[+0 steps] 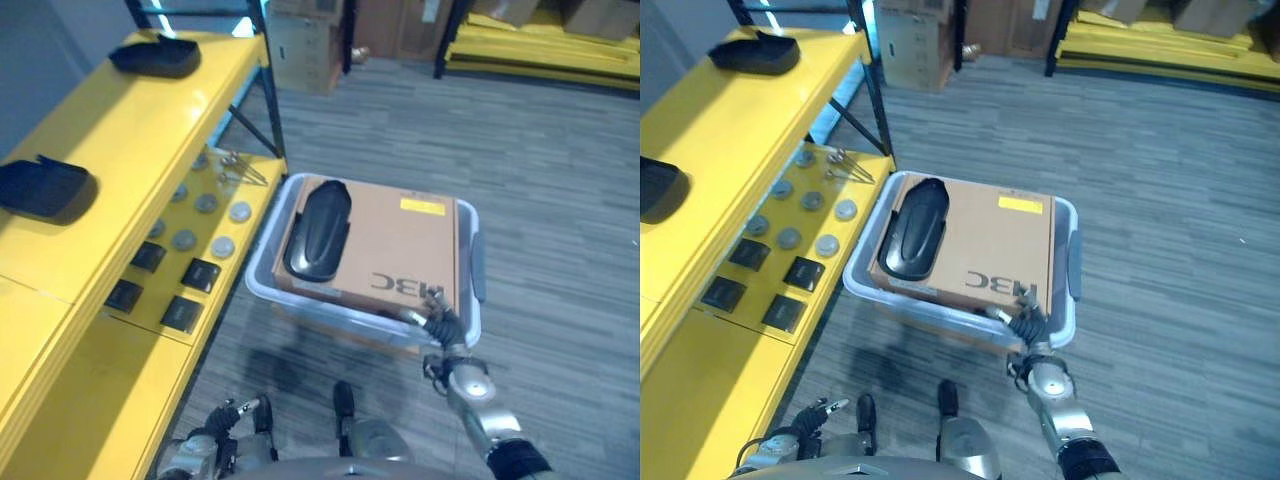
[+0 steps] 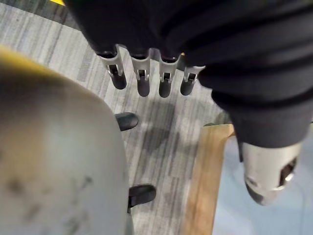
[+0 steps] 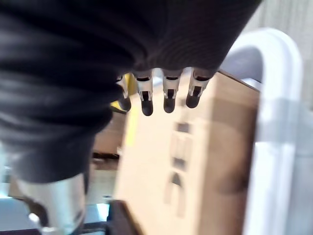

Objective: Move parts from the plastic box to the shelf.

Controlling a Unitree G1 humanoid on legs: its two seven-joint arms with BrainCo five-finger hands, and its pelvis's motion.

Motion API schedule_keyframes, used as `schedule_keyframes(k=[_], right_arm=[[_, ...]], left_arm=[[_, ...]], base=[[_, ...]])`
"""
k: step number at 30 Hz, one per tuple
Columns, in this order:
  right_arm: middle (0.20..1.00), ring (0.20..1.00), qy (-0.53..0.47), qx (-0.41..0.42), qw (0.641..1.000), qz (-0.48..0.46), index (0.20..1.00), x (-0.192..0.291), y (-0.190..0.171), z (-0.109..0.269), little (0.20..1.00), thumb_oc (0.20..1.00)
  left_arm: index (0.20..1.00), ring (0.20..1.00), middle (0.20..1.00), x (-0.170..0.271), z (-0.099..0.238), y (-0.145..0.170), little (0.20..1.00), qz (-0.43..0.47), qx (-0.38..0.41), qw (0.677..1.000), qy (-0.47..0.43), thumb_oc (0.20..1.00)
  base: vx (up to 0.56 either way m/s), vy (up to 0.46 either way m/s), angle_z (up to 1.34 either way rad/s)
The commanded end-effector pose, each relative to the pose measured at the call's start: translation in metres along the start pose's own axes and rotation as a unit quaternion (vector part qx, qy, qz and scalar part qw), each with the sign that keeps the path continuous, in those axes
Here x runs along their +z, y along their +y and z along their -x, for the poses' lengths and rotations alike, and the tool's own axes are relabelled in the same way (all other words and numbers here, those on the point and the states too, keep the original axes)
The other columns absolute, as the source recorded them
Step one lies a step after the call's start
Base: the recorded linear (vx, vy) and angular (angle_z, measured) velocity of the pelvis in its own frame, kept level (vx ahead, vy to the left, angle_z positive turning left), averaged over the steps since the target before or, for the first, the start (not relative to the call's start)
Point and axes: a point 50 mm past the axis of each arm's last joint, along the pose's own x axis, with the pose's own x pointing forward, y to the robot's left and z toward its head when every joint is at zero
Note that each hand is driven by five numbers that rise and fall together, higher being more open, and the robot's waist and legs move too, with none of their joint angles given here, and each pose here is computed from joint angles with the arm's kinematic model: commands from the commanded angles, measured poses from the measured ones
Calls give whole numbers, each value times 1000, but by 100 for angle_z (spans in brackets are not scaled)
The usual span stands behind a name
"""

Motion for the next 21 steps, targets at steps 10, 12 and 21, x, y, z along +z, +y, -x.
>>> schedule_keyframes(k=[10, 12, 21], right_arm=[[1000, 1000, -176, -27, 983, 51, 1000, 86, -8, -38, 1000, 1000], [1000, 1000, -175, -42, 982, 64, 1000, 93, -6, -52, 1000, 1000], [1000, 1000, -224, -117, 951, 179, 1000, 157, 1, -107, 1000, 1000]], left_arm=[[1000, 1000, 1000, 4, 2, 24, 1000, 11, 23, 999, -22, 1000], [1000, 1000, 1000, 12, 0, 20, 1000, 2, 12, 999, -33, 1000], [1000, 1000, 1000, 40, -4, 8, 1000, -34, -17, 997, -70, 1000]], base=[[48, 55, -7], [-73, 5, 7], [-75, 9, 19]])
